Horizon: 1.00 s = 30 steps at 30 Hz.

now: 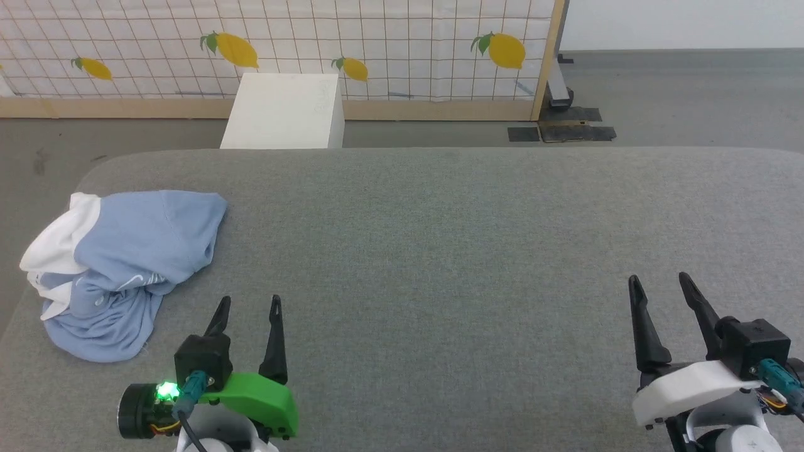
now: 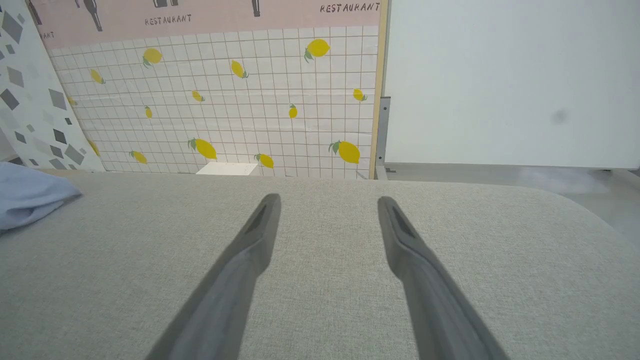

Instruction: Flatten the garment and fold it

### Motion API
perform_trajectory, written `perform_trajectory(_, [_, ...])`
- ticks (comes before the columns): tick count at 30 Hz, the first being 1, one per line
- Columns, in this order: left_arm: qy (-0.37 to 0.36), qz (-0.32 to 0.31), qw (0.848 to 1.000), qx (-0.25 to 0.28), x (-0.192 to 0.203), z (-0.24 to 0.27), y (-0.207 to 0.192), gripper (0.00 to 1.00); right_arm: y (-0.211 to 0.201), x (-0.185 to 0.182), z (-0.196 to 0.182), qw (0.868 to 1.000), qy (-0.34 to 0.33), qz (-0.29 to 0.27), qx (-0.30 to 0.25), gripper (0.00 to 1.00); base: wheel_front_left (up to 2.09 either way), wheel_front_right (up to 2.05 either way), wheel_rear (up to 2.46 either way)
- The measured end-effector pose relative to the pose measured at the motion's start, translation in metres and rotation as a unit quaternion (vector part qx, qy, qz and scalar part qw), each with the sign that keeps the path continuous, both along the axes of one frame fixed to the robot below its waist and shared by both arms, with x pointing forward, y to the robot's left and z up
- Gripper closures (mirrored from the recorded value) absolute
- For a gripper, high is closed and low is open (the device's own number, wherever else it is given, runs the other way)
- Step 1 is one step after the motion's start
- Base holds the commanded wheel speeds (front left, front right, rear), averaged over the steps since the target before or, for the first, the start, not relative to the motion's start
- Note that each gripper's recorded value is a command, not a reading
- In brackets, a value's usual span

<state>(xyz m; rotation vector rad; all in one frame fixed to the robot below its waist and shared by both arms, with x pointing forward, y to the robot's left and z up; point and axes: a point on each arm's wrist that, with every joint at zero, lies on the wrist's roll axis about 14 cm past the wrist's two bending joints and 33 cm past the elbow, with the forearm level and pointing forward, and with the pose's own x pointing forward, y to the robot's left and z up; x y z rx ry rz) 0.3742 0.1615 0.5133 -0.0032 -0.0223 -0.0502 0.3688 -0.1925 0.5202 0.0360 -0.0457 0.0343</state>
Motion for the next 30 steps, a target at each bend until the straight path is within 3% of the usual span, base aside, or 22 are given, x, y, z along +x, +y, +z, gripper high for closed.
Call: perform_trajectory(30, [-0.029,0.005,0.999,-0.014,-0.0034,0.0082,0.0023,0.00,0.0005,0.0026,0.0088,0.999,-0.032,0.000,0.012,0.00,0.00,0.00,0.00])
